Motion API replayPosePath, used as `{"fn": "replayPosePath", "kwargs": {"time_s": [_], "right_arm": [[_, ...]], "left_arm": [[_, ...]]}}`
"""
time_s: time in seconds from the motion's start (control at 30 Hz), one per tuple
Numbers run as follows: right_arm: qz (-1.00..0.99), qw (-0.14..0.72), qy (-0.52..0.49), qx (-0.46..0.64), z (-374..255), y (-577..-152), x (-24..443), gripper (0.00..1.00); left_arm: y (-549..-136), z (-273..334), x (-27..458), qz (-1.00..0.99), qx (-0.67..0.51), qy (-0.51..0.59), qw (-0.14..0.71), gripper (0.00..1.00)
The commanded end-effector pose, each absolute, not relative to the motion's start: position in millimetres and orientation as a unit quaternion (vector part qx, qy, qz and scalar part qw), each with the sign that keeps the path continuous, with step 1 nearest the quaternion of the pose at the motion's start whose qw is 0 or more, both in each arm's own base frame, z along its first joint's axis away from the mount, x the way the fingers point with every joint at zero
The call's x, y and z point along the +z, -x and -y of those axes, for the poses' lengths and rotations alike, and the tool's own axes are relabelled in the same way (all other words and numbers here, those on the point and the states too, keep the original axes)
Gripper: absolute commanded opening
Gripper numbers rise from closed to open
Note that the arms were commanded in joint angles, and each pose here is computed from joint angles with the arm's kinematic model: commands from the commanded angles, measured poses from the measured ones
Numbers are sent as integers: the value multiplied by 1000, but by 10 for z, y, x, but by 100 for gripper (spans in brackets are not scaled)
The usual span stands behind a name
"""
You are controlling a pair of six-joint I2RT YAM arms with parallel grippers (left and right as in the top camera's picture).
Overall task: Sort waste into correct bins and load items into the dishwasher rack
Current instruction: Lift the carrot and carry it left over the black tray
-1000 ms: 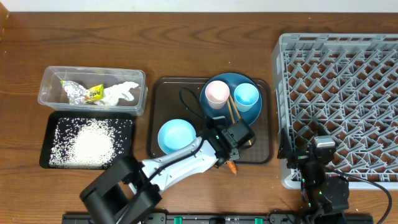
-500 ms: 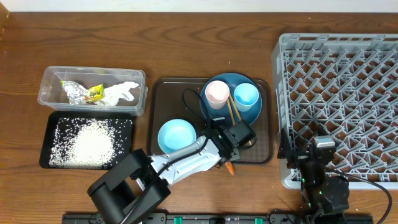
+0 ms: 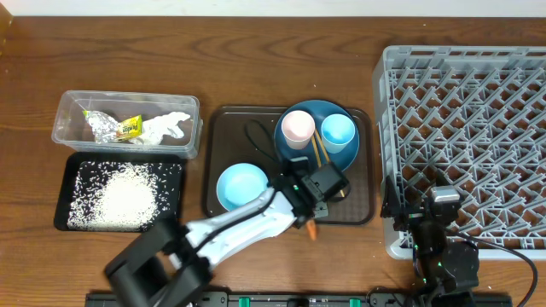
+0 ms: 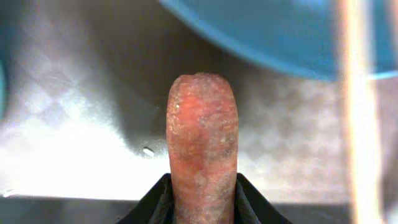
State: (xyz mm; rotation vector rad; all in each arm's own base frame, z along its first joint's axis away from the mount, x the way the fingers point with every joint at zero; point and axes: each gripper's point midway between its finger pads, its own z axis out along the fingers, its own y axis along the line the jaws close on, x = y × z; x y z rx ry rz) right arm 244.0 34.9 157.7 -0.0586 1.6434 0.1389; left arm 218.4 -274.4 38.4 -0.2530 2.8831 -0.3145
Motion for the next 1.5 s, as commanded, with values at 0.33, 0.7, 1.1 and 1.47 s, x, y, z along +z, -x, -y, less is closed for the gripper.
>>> {"fn": "replayPosePath", "kwargs": {"time_s": [0.33,0.7,1.1,1.47], "right_arm": [[-732,679,26,54,-316,-2442,1572,99],[-732,679,26,54,-316,-2442,1572,99],[-732,679,26,54,-316,-2442,1572,99],[-732,679,26,54,-316,-2442,1572,99]], "left_arm": [[-2593,2019,1280,-957,-132,161,204,30],[-2760,488,1521,-923,-51,313,218,30],[-2566,-830,1384,-856,24,479,194,30],[-2529,-1334,866,-816,48,554,160,30]]}}
